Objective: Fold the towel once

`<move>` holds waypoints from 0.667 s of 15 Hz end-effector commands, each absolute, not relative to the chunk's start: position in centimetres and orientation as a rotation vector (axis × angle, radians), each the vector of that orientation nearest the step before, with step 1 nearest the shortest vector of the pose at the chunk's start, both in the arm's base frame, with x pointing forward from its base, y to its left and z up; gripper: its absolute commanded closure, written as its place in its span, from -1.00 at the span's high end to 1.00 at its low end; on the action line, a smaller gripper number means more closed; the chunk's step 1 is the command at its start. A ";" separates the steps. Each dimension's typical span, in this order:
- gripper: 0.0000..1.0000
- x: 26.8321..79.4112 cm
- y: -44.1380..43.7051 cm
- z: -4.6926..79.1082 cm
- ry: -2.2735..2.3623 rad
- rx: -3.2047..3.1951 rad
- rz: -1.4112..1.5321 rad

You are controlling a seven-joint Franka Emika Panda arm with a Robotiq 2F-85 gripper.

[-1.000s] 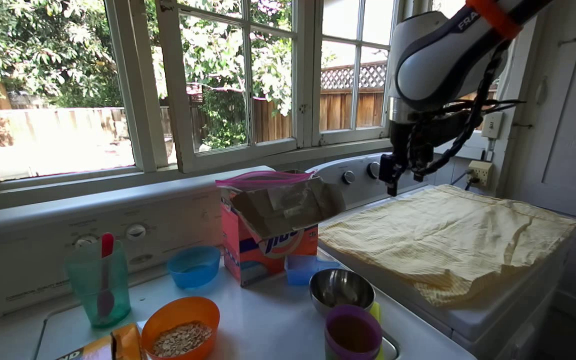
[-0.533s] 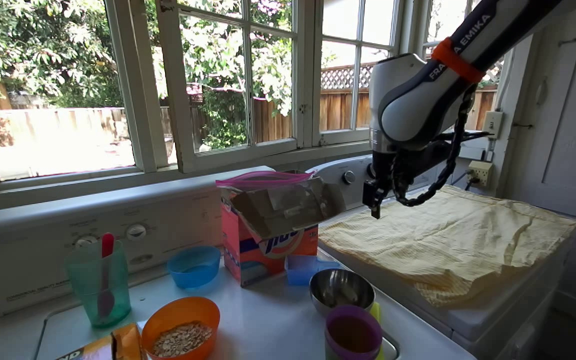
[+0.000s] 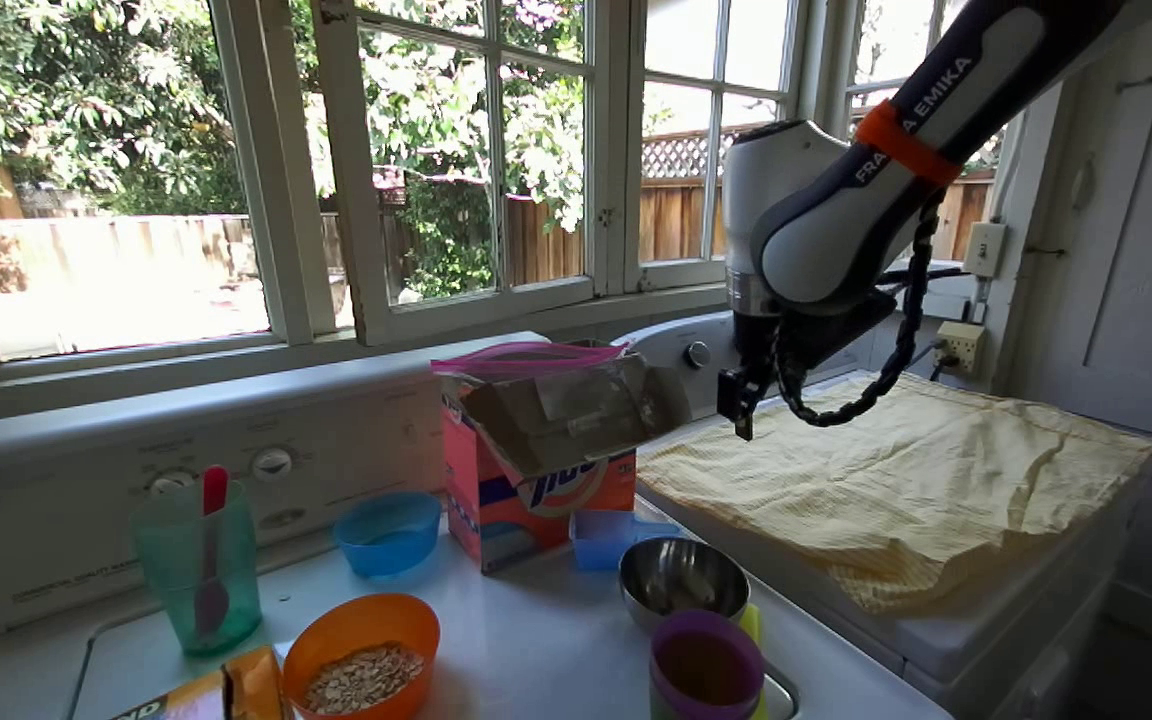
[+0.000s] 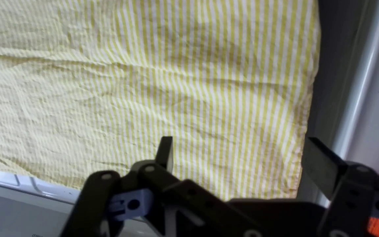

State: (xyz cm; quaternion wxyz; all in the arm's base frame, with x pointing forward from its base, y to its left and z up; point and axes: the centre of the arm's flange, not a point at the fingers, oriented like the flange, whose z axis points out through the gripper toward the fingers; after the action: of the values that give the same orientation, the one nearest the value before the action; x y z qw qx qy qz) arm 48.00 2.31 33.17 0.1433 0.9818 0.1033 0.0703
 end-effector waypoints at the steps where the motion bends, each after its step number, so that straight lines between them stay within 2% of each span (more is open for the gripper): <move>1: 1.00 49.2 4.8 30.4 0.319 2.787 0.241; 10: 1.00 50.1 6.2 25.5 0.305 2.811 0.228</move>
State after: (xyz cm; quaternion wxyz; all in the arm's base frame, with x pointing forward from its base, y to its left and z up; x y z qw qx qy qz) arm 49.02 5.98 27.71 0.1496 0.9800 0.1098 0.0721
